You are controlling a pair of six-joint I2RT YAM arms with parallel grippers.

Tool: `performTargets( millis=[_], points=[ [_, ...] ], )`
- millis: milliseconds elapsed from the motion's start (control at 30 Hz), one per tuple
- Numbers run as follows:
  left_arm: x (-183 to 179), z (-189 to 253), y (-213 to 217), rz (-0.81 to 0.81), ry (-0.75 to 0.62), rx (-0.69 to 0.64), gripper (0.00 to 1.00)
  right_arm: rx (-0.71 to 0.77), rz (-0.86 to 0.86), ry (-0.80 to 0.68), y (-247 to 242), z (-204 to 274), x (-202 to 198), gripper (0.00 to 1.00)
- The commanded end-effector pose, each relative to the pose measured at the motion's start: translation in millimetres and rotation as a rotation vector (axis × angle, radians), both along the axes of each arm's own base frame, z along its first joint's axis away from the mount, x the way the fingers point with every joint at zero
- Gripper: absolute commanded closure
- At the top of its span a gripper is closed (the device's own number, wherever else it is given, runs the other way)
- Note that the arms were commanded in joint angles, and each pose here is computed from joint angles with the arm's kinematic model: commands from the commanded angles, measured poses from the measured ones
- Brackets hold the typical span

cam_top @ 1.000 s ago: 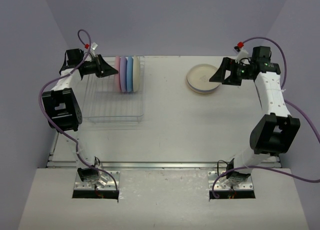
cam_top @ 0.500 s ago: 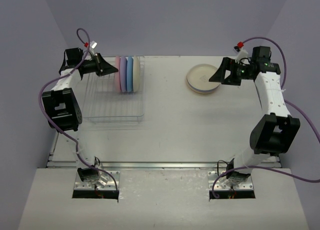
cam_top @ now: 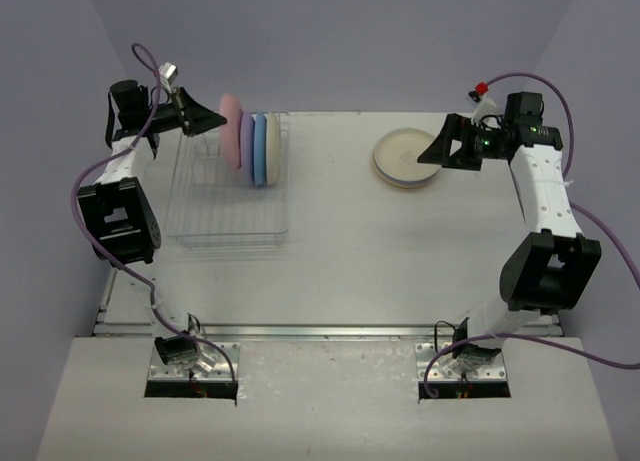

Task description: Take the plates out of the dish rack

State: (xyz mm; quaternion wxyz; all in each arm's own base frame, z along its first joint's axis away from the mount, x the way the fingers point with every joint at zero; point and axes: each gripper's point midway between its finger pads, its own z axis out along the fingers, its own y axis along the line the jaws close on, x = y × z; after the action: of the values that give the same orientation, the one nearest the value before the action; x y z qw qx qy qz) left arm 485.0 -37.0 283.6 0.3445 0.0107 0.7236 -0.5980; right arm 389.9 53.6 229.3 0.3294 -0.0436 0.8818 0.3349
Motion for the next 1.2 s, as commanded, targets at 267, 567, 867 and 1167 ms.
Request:
performTargets(
  millis=[267,567,867,1167],
  points=[
    [-44,131,-11,-0.043,-0.391,0.145,1.00,0.036,0.010,-0.109,10,52,-5,0.01],
    [-59,113,-80,0.100,-0.401,0.499,1.00,0.040,-0.006,-0.139,12,72,-10,0.01],
    [-138,49,-213,-0.101,-0.652,1.002,1.00,-0.012,-0.078,-0.156,3,84,-11,0.01],
    [-201,-52,-229,-0.311,-0.964,1.634,1.00,-0.004,-0.067,-0.098,7,69,-16,0.01]
  ],
)
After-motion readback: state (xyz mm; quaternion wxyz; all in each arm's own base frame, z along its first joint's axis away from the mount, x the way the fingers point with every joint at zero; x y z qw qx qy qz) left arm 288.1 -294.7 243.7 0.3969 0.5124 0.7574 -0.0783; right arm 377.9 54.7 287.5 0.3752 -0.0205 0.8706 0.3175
